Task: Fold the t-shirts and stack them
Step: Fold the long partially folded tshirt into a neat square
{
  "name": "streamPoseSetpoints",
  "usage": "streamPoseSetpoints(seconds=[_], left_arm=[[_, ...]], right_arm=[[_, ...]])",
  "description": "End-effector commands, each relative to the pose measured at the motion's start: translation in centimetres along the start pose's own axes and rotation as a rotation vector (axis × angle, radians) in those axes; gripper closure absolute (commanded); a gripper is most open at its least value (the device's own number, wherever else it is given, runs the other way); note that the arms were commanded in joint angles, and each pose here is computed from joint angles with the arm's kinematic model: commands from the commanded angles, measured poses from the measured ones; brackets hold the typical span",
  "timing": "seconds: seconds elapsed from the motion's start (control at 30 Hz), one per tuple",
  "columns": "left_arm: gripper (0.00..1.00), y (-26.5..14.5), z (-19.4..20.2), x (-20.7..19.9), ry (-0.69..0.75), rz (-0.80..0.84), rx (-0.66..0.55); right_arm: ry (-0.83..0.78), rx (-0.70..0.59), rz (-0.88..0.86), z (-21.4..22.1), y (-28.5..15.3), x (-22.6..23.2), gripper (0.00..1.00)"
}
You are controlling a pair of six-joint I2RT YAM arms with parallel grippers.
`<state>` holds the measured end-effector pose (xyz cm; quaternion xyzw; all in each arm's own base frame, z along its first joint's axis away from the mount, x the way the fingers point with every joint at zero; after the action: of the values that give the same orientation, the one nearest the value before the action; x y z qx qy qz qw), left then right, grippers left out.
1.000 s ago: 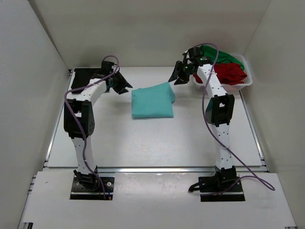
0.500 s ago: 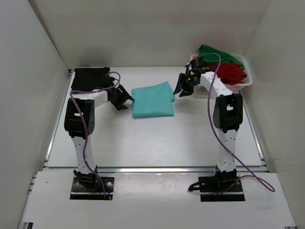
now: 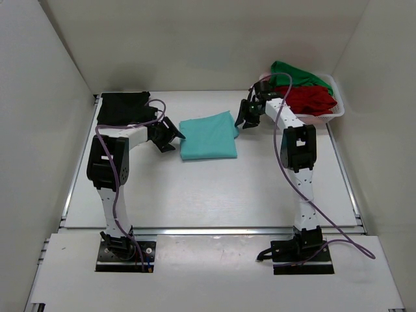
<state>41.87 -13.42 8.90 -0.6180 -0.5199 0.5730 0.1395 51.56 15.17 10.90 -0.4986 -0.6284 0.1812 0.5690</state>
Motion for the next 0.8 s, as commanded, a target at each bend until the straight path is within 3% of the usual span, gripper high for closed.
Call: streamPoseSetpoints(seconds=[0.0,0.07,0.1,0.2,0.57,0.77], left_arm=[[0.21,-1.3,-1.3,-2.0,0.045,0.028,-0.059],[0.22,-0.9,-1.6,-2.3,0.048,0.035,-0.058],[0.23,-0.6,-1.6,-2.6,0.048,0.041,-0.056],[0.24,-0.2,-1.6,-2.7,0.043,0.047,-0.051],[0.25,0.2,-1.2,-2.3,0.034,0.032,-0.044],[0.37,0.4,-0.4,-2.0,0.036,0.025,-0.031]], right_arm=[[-0.019,0.008,0.007,0.1,0.7,-0.4,0.6],[-0.029,0.039,-0.007,0.8,1.0,0.0,0.66],[-0.031,0.046,-0.003,1.1,0.8,-0.2,0.78],[-0.032,0.077,-0.028,2.3,0.0,0.7,1.0],[0.052,0.23,-0.199,7.5,-3.7,2.4,0.99],[0.124,0.262,-0.307,9.1,-5.3,3.3,1.0]])
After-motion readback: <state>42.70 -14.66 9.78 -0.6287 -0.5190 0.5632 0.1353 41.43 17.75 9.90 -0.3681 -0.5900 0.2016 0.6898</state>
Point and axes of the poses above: each gripper's point midway between its finger pads, its own y axis out along the fingers, its own x axis along the line the jaws close on, z = x × y, the point moved 7 cm from there along -y, back along the fingers, and after that the axes turned 13 degrees about y, right-handed, at the moved point
